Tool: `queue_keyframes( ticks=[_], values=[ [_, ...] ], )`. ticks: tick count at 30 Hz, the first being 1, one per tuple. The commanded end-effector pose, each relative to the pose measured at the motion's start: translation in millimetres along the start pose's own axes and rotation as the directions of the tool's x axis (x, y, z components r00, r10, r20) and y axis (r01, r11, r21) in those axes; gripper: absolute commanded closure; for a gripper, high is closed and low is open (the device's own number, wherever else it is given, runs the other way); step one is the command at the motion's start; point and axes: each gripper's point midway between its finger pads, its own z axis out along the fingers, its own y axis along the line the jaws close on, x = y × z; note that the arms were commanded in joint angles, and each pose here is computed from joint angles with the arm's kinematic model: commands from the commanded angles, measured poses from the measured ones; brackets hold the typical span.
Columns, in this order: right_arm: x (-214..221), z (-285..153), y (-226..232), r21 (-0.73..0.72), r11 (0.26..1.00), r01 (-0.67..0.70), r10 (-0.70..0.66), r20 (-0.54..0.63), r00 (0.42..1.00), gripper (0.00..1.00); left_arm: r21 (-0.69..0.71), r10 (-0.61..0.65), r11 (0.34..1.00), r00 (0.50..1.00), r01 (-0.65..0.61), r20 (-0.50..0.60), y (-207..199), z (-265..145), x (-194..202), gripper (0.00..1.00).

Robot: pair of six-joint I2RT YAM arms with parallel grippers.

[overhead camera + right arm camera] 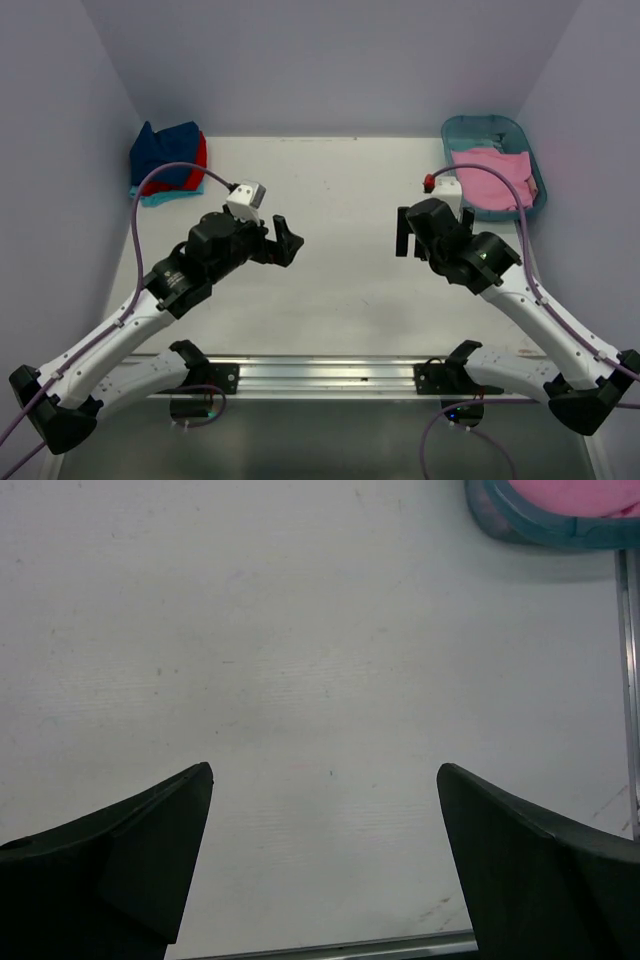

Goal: Fold and stack the t-shirts
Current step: Grab crumpled tshirt from bin with the right arm

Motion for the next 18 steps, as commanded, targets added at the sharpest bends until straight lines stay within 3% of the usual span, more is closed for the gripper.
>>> queue_keyframes(
  ticks=[1, 6, 9, 10, 11, 15, 17, 18],
  values=[
    [-25, -7, -4, 0.022, 1.0, -0.016, 0.014, 0.064, 0.998, 0.01, -0.028, 0.011, 1.0, 0.999, -0.01, 0.041, 5, -6, -10, 0.0],
    [-37, 5, -2, 0.067, 0.998, -0.017, 0.014, 0.047, 0.999, 0.01, 0.02, -0.002, 1.0, 0.998, 0.001, 0.062, -4, -10, -15, 0.0],
    [-71, 28, -34, 0.174, 0.973, -0.155, 0.147, 0.053, 0.988, 0.01, 0.005, 0.0, 1.0, 0.998, 0.0, 0.066, -1, -11, -13, 0.0],
    [-79, 42, -65, 0.245, 0.941, -0.234, 0.229, 0.051, 0.972, 0.01, -0.014, -0.001, 1.0, 0.998, 0.002, 0.065, 3, -10, -12, 0.0],
    [-76, 66, -64, 0.233, 0.937, -0.258, 0.27, -0.019, 0.963, 0.01, -0.037, -0.003, 0.999, 0.999, 0.005, 0.05, 8, -10, -7, 0.0],
    [-89, 121, -117, 0.389, 0.841, -0.375, 0.425, -0.048, 0.904, 0.01, -0.052, -0.011, 0.999, 1.0, 0.011, 0.008, 13, -10, 6, 0.0],
    [-106, 137, -138, 0.414, 0.793, -0.448, 0.494, -0.005, 0.87, 0.01, -0.011, -0.024, 1.0, 1.0, 0.024, -0.001, 6, -14, 10, 0.0],
    [-98, 165, -143, 0.426, 0.782, -0.454, 0.522, -0.05, 0.852, 0.01, -0.005, -0.029, 1.0, 1.0, 0.029, -0.007, 7, -15, 15, 0.0]
  ],
)
